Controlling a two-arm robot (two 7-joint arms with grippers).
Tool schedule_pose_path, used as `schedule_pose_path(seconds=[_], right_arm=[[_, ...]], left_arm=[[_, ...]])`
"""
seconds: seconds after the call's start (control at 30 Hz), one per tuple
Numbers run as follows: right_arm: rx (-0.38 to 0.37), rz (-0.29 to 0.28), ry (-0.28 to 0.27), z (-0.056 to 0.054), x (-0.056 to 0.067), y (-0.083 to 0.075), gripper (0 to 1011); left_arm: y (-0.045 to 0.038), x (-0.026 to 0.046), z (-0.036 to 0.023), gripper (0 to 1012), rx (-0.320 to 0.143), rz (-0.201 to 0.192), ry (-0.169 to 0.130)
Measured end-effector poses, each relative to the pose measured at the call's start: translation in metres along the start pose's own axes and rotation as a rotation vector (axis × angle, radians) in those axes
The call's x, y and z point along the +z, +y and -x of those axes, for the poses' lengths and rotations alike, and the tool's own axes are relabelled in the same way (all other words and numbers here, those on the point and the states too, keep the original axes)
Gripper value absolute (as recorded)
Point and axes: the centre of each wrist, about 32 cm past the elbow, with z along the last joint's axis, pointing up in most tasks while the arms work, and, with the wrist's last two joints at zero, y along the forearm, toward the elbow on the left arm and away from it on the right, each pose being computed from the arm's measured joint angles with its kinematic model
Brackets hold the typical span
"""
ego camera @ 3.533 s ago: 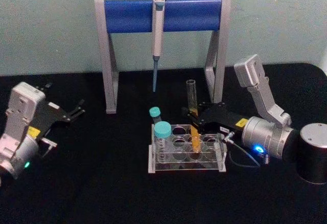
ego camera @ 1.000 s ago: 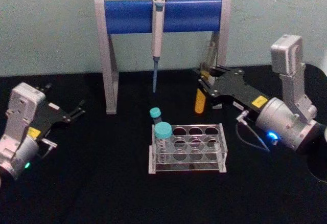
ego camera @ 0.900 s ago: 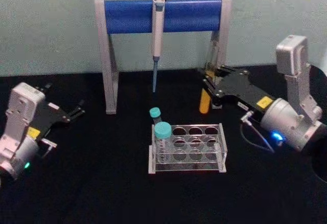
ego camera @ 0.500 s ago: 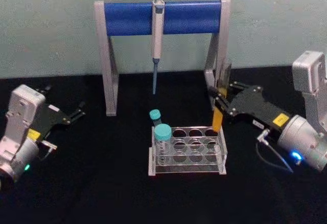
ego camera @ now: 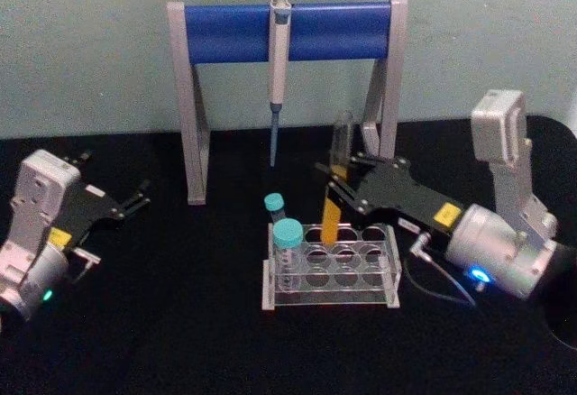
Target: Pick up the test tube from the test tube rack, shake it, then place it back into the test tube rack.
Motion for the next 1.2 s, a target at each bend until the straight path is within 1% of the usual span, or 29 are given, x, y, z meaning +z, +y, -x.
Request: schedule_pose_path(seconds=[0.03,0.13,0.27,0.4,0.6,0.87,1.07,1.17,1.2], right_arm=[[0.000,-0.010,-0.001,-0.001,0.000,0.005,229],[-0.020,-0.027,-0.006,-0.006,0.002,0.014,229],[-0.061,-0.037,-0.027,-0.011,0.003,0.021,229],[-0.105,-0.037,-0.036,-0.017,0.003,0.023,229],[-0.144,-0.030,-0.037,-0.021,0.002,0.020,229],[-0.163,-0.027,-0.041,-0.022,0.003,0.015,229],[-0.185,-0.005,-0.049,-0.022,0.004,0.003,229],[-0.199,0.012,-0.056,-0.021,0.006,-0.007,229],[-0.199,0.012,-0.056,-0.021,0.006,-0.007,229]], left_arm=[[0.0000,0.0000,0.0000,1001,0.000,0.000,0.000],[0.0000,0.0000,0.0000,1001,0.000,0.000,0.000],[0.0000,0.0000,0.0000,1001,0.000,0.000,0.000],[0.0000,0.0000,0.0000,1001,0.000,0.000,0.000],[0.0000,0.0000,0.0000,1001,0.000,0.000,0.000],[0.0000,0.0000,0.0000,1001,0.000,0.000,0.000],[0.0000,0.0000,0.0000,1001,0.000,0.000,0.000],[0.0000,0.0000,0.0000,1001,0.000,0.000,0.000],[0.0000,0.0000,0.0000,1001,0.000,0.000,0.000]])
